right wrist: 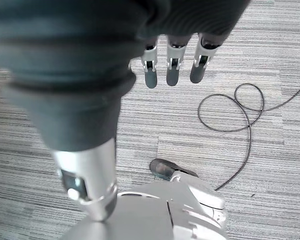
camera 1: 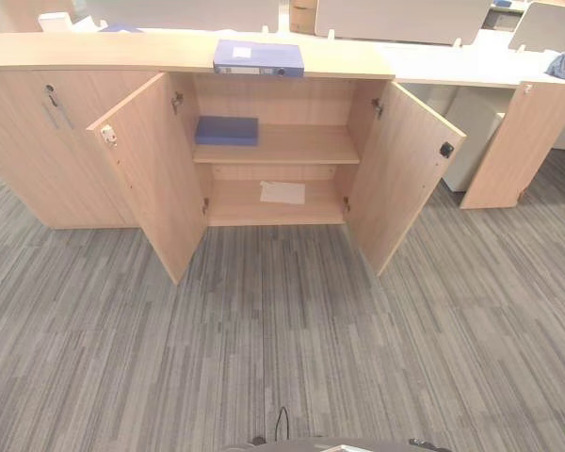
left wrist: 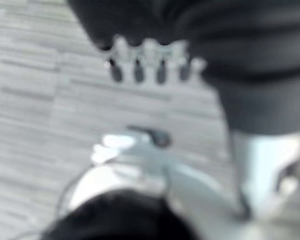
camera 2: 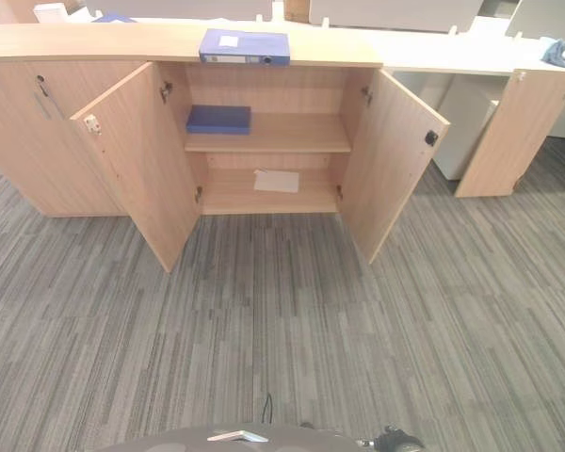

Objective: Put the empty folder in the office cabinet

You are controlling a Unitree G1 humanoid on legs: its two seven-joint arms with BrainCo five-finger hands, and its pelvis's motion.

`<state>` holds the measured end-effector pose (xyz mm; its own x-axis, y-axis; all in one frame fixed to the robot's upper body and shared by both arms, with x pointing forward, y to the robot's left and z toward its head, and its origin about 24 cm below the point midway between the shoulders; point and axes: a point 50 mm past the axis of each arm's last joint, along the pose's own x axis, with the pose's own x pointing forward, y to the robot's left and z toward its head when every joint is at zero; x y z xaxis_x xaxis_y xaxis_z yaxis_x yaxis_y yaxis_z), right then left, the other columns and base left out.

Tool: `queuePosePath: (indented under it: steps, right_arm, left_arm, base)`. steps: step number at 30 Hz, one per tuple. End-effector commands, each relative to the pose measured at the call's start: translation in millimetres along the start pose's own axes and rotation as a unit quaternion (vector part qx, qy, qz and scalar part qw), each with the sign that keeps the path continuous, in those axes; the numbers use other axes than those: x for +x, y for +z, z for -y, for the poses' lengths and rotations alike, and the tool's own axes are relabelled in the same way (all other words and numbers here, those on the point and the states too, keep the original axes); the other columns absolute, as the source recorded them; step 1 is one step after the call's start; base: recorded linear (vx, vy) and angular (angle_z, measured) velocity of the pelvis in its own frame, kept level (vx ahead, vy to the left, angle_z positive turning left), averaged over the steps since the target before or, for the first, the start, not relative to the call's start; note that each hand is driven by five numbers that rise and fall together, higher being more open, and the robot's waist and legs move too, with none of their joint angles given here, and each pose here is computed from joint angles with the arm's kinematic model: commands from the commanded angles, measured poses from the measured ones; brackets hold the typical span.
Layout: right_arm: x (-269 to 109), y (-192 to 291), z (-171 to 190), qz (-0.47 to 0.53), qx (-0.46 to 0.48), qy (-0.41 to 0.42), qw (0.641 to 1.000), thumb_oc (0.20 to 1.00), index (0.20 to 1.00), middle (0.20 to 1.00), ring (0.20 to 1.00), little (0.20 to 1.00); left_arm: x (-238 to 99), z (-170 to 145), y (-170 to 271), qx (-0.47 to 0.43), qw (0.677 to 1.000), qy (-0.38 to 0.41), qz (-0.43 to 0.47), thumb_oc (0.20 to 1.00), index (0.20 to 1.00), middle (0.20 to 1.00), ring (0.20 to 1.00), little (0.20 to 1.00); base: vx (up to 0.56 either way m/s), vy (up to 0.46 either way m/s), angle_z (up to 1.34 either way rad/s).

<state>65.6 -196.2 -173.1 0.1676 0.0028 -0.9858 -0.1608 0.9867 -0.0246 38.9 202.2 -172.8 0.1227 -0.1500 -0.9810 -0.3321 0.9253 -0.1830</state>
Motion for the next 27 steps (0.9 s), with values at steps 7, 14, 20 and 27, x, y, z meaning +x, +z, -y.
queuePosePath:
  steps: [7, 14, 20, 27]
  right_arm:
    - [-2.1, 13.1, 19.1, 0.009, -0.018, -0.015, 1.0, 1.0, 1.0, 1.0, 1.0, 1.0]
    - [-2.2, 12.5, 20.1, 0.009, -0.009, -0.014, 1.0, 1.0, 1.0, 1.0, 1.0, 1.0]
    - [-2.2, 12.7, 20.4, 0.009, -0.008, -0.015, 1.0, 1.0, 1.0, 1.0, 1.0, 1.0]
    - [-2.3, 12.2, 20.8, 0.008, -0.01, -0.018, 1.0, 1.0, 1.0, 1.0, 1.0, 1.0]
  left_arm:
    - [5.4, 19.8, 7.1, -0.006, 1.0, -0.022, -0.013, 1.0, 1.0, 1.0, 1.0, 1.0]
    - [5.5, 19.1, 2.2, -0.011, 0.999, -0.024, -0.02, 1.0, 1.0, 1.0, 1.0, 1.0]
    - [5.4, 18.4, 2.8, -0.011, 1.0, -0.022, -0.02, 1.0, 1.0, 1.0, 1.0, 1.0]
    - [5.4, 18.9, 3.1, -0.014, 0.999, -0.021, -0.022, 1.0, 1.0, 1.0, 1.0, 1.0]
  base:
    - [0.0, 0.0, -0.03]
    - [0.0, 0.0, 0.0]
    - [0.0, 0.0, 0.0]
    - [0.0, 0.0, 0.0]
